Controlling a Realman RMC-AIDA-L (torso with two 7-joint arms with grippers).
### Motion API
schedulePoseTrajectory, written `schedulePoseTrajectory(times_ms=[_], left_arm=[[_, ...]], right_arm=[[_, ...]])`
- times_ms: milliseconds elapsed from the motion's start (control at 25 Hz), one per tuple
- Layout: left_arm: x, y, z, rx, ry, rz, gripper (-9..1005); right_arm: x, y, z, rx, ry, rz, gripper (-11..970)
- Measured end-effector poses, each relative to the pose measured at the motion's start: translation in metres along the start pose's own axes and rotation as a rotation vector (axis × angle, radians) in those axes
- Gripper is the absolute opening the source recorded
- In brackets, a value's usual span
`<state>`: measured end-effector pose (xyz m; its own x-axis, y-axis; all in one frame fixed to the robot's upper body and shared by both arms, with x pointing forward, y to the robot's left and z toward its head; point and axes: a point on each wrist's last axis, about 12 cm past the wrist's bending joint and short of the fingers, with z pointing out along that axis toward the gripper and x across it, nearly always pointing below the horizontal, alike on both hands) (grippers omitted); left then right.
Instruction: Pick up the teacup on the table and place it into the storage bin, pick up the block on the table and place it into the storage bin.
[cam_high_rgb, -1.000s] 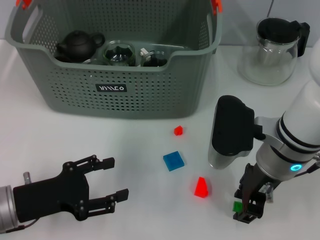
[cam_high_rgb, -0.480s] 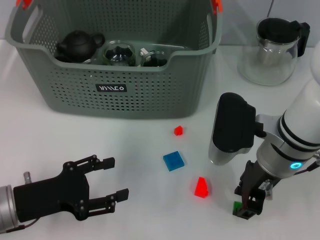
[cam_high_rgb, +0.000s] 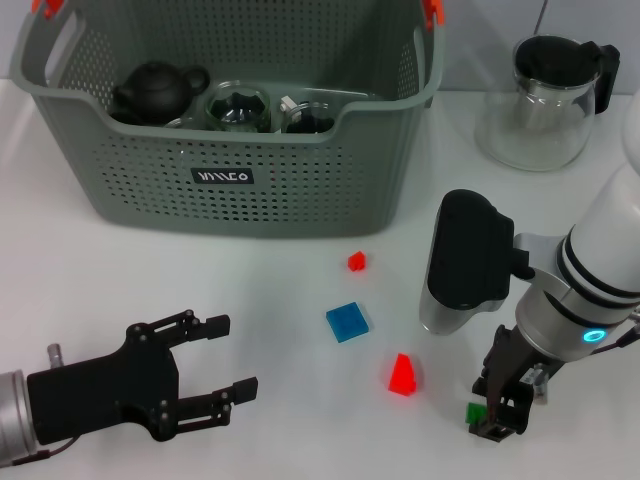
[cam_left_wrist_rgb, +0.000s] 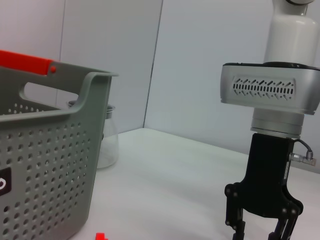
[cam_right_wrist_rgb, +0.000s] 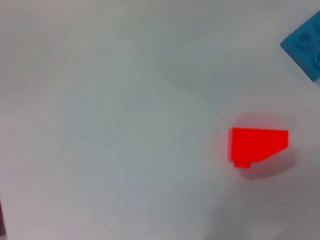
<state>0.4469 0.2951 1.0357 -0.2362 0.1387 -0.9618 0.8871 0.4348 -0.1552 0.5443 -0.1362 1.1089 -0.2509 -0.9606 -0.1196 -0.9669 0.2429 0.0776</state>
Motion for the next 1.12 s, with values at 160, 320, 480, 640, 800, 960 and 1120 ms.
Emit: schedulePoseTrajectory(times_ms=[160,320,480,640,800,960,1120], left_arm=[[0.0,0.0,0.0,0.0,0.0,0.0,798],[0.0,0.0,0.0,0.0,0.0,0.0,798],[0.0,0.0,0.0,0.0,0.0,-0.001,798],[0.0,0.0,0.0,0.0,0.0,-0.001,798],[0.0,0.0,0.0,-0.003,0.0,-0.001,798],[0.0,0.002,-0.003,-0.021,-0.008,-0.004,798],[0.0,0.001,-0.004,-0.019,-0.01,-0.005,798]], right_arm=[[0.001,0.0,0.001,-0.003,0.004,-0.002,400],[0.001,0.002,0.002,-0.013,0.008,-0.014,369],[0.001,0.003,0.001,-0.023,0.006,-0.018,337],[-0.001,0.005,-0.006,-0.03,-0.04,-0.025,255],[0.005,0.0,-0.026,-0.044,-0.14,-0.016,205],[0.018,-0.013,-0.063,-0.048,-0.379,-0.015,205],[0.034,-0.022,-0.103,-0.06,-0.727,-0.069,205]])
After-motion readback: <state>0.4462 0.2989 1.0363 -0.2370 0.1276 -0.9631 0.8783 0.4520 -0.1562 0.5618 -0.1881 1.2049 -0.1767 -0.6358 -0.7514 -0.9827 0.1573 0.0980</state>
